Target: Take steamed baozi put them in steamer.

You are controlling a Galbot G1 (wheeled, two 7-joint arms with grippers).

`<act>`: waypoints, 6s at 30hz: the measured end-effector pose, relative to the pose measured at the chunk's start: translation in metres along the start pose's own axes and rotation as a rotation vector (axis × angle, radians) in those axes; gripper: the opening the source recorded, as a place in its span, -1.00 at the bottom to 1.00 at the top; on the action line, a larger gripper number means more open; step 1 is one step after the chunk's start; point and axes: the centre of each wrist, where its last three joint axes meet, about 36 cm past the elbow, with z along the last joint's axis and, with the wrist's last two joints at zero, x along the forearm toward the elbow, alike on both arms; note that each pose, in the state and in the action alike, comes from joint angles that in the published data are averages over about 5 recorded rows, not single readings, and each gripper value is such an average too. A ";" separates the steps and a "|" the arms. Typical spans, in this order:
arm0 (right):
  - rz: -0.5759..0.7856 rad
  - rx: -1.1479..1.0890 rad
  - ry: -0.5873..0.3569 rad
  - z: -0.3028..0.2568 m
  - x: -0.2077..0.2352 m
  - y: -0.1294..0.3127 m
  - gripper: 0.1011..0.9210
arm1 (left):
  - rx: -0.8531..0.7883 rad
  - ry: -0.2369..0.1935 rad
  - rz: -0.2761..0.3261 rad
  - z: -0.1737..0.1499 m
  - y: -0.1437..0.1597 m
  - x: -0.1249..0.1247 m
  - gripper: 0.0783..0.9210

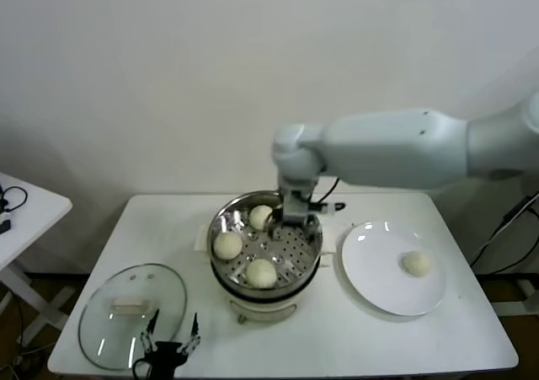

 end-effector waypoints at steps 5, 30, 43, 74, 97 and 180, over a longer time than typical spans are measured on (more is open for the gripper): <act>0.000 -0.260 0.018 0.040 0.021 0.065 0.76 | -0.001 -0.002 0.005 0.002 -0.001 0.000 0.77; -0.045 -1.133 0.041 0.094 -0.124 0.332 0.76 | 0.002 -0.007 -0.002 0.003 -0.004 0.006 0.77; -0.044 -1.218 0.042 0.092 -0.190 0.349 0.76 | -0.001 0.005 -0.009 0.010 -0.004 0.008 0.77; 0.017 -1.194 0.061 0.090 -0.169 0.316 0.37 | 0.001 -0.004 -0.006 0.008 -0.005 0.005 0.77; 0.254 -1.116 -0.078 0.022 0.022 0.135 0.37 | -0.001 -0.045 0.006 -0.006 -0.005 -0.007 0.77; 1.707 -1.568 -0.416 -0.090 -0.175 0.253 0.76 | 0.039 -0.144 -0.011 -0.002 0.000 -0.017 0.77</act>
